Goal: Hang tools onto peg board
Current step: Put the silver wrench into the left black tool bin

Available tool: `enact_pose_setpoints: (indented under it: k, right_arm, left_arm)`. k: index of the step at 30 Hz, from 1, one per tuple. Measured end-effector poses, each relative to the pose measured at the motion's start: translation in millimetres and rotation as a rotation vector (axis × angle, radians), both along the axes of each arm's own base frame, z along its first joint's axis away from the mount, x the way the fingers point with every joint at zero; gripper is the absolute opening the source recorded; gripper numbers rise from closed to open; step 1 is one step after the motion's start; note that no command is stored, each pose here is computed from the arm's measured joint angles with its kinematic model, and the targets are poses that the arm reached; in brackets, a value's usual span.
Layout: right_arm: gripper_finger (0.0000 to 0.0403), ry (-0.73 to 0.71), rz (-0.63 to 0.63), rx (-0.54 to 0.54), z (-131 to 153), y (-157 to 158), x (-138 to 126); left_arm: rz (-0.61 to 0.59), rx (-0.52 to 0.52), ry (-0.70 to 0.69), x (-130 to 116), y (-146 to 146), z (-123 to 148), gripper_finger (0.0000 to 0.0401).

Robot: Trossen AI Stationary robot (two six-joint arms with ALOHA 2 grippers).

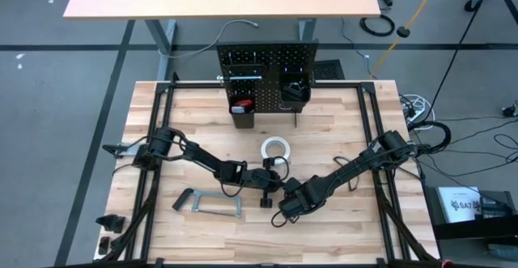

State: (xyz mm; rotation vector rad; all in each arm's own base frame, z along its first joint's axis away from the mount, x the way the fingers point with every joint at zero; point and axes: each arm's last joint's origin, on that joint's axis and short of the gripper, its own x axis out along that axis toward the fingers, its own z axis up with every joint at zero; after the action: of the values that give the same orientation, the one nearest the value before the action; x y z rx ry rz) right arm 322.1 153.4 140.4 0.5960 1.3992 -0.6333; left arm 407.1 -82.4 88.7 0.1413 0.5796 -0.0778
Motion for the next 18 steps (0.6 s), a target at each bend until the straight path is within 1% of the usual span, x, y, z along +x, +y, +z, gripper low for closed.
enact_pose_setpoints:
  k: [4,8,10,13,18]
  right_arm:
    - [0.0036,-0.008,0.0,0.005,3,0,-1]
    - [0.0034,-0.023,0.003,-0.013,13,0,-6]
    - [0.0034,-0.049,0.003,-0.012,20,1,-7]
    - [0.0034,-0.047,0.005,-0.014,22,1,-9]
    - [0.0034,-0.027,0.003,-0.024,22,4,-13]
  left_arm:
    - [-0.011,0.01,-0.01,0,-1,3,0.002]
    - [-0.017,0.014,-0.02,-2,-1,15,0.0048]
    - [-0.017,0.011,-0.037,-3,-1,25,0.0059]
    - [-0.019,0.011,-0.058,-5,-1,42,0.0072]
    - [-0.033,0.018,-0.081,-13,0,71,0.008]
